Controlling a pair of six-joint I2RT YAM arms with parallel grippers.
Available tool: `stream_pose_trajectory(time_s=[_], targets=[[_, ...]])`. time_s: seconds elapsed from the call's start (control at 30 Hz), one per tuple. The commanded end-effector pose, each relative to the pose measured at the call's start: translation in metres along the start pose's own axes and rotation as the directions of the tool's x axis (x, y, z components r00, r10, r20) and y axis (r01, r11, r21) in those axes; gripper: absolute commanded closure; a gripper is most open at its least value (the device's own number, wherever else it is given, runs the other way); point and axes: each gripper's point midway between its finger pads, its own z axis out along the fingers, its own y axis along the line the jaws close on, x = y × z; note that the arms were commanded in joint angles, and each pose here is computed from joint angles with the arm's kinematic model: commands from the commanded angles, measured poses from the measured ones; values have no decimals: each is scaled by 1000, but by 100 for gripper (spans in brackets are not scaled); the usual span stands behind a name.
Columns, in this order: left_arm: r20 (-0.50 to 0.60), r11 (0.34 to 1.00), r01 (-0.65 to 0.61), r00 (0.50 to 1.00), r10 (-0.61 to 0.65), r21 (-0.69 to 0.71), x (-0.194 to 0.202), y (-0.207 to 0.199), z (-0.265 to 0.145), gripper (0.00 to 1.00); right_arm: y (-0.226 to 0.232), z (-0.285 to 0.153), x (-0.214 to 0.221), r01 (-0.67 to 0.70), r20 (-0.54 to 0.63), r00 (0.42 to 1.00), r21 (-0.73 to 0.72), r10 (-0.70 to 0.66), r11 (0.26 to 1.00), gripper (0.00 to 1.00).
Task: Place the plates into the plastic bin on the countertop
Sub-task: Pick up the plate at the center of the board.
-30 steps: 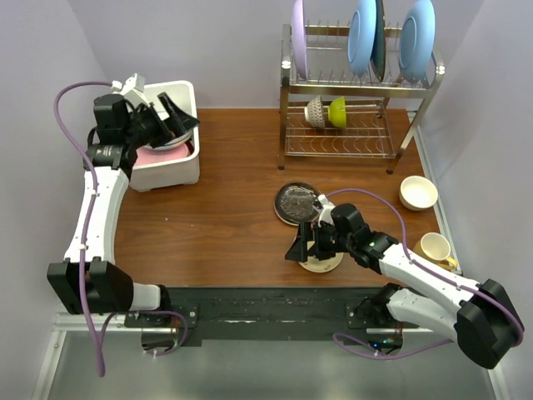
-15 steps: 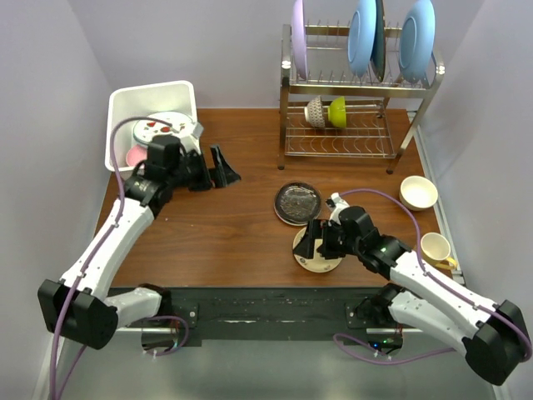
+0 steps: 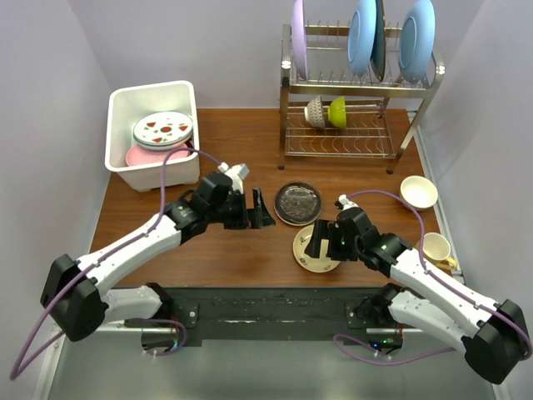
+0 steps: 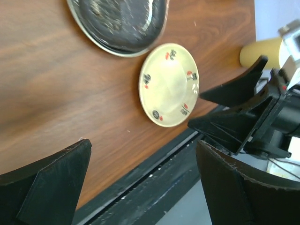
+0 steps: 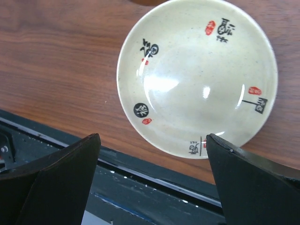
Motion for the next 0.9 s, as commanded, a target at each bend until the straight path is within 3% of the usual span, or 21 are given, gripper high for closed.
stream_pose_trajectory(time_s=[0.0, 0.53, 0.87], targets=[[31, 999, 27, 999, -29, 47, 5, -26, 27, 3, -12, -5, -10, -27, 54, 998, 58, 24, 998, 1], [-91, 999, 19, 996, -15, 41, 54, -35, 91, 7, -59, -14, -7, -97, 105, 992, 249, 72, 964, 1], [-156, 998, 46, 987, -38, 49, 81, -19, 122, 15, -62, -15, -11, -151, 183, 977, 225, 110, 963, 1]])
